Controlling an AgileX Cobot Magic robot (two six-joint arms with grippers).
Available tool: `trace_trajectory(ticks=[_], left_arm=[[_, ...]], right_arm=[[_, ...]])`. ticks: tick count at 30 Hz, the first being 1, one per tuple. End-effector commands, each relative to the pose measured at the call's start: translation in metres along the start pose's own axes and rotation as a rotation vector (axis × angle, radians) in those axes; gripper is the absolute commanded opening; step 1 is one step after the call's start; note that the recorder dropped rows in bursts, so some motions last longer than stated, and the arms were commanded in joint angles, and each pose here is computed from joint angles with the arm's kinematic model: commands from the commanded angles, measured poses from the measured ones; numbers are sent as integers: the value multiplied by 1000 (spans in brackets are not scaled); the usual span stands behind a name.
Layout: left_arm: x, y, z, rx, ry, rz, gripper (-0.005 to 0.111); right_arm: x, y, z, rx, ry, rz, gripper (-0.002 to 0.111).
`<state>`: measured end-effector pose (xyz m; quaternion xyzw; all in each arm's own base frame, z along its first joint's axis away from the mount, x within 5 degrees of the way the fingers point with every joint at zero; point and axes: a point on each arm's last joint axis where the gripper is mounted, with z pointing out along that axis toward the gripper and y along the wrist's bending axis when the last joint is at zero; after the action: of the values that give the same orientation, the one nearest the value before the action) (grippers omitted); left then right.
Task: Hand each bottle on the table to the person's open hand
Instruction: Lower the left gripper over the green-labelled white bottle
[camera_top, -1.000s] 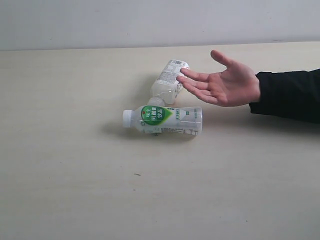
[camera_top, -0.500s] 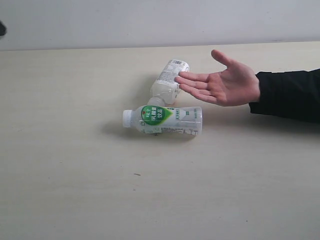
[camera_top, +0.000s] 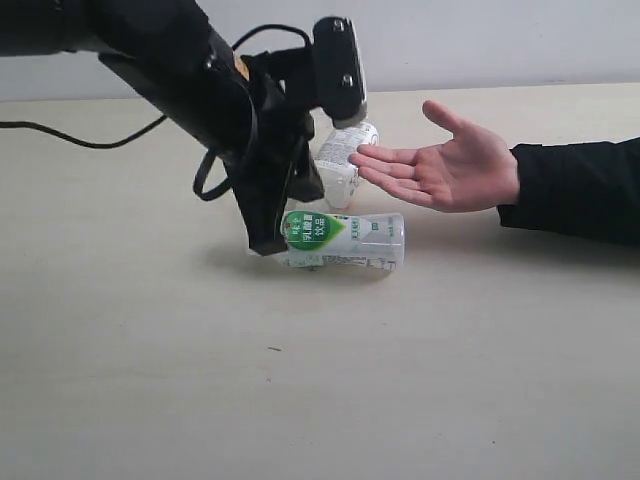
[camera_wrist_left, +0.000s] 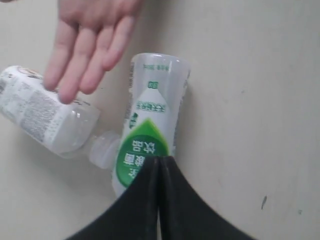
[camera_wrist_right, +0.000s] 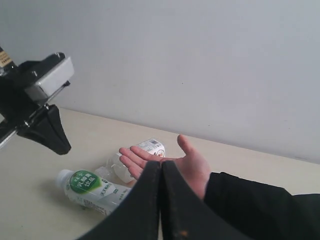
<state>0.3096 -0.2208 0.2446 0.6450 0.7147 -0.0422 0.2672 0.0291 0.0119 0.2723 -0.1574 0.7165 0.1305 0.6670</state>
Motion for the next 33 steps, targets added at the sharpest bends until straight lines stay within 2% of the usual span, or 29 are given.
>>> trace_trajectory(ticks=[1, 3, 5, 8, 10, 17, 24, 33], left_arm=[[5, -2, 26, 35, 46, 21, 0], [6, -1, 35, 27, 42, 18, 5], [5, 0, 41, 13, 33, 15, 17], [5, 3, 50, -15, 21, 11, 45], [6, 4, 54, -29, 13, -1, 57], [6, -1, 74, -21, 21, 9, 58], [4, -2, 90, -64, 5, 37, 75], [11, -5, 106, -46, 32, 44, 76]], right_arm=[[0, 0, 0, -4, -10, 1, 0], [0, 0, 0, -4, -10, 1, 0], [0, 0, 0, -4, -10, 1, 0], [0, 0, 0, -4, -10, 1, 0], [0, 0, 0, -4, -10, 1, 0], [0, 0, 0, -4, -10, 1, 0], [0, 0, 0, -4, -10, 1, 0], [0, 0, 0, -4, -10, 1, 0]])
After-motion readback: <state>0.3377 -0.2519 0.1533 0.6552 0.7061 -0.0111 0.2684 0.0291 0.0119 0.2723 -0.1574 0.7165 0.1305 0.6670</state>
